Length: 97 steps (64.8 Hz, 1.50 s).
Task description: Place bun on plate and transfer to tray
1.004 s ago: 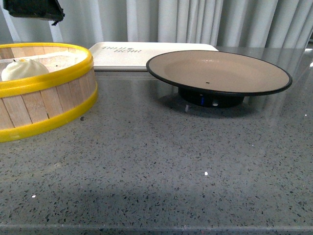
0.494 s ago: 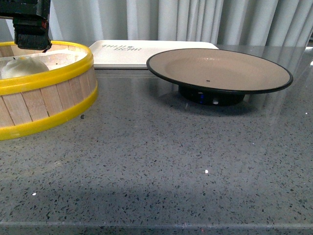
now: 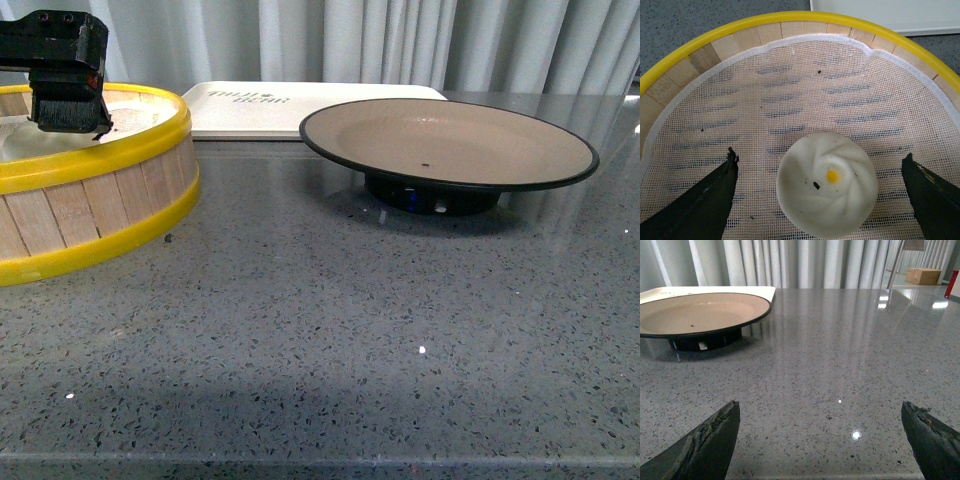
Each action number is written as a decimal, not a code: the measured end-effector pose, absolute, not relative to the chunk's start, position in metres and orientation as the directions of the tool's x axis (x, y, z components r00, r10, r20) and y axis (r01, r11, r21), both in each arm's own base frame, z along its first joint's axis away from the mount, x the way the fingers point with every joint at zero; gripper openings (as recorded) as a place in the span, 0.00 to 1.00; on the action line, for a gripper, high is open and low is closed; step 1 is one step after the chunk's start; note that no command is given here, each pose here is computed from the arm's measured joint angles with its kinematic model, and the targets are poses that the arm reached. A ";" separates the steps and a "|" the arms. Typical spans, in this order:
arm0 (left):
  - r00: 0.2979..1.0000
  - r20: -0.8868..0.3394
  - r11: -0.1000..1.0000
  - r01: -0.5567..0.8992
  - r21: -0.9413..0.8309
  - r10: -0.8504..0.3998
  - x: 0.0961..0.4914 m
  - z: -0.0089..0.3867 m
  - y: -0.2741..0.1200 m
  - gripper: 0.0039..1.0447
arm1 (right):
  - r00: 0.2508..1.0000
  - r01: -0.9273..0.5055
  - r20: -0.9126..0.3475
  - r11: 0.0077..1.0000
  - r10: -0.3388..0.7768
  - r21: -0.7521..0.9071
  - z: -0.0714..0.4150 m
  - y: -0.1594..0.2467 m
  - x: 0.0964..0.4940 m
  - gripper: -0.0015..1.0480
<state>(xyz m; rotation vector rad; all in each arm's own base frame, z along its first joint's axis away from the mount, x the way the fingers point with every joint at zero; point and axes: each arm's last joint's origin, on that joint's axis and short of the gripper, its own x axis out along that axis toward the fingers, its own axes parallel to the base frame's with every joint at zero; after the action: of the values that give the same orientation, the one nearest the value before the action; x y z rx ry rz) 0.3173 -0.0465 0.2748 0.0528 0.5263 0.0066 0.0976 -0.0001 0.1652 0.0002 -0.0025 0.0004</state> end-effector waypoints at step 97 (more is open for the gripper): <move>0.898 -0.433 0.997 0.066 -0.033 -0.074 0.318 0.323 -0.067 0.03 | 1.000 0.000 0.002 1.000 0.000 0.000 0.165 0.000 0.098 0.92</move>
<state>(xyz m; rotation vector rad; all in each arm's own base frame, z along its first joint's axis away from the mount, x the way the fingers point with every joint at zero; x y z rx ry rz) 0.3183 -0.0675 0.3235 -0.0177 0.4493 -0.0728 0.0976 -0.0001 0.1652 0.0002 -0.0025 0.0004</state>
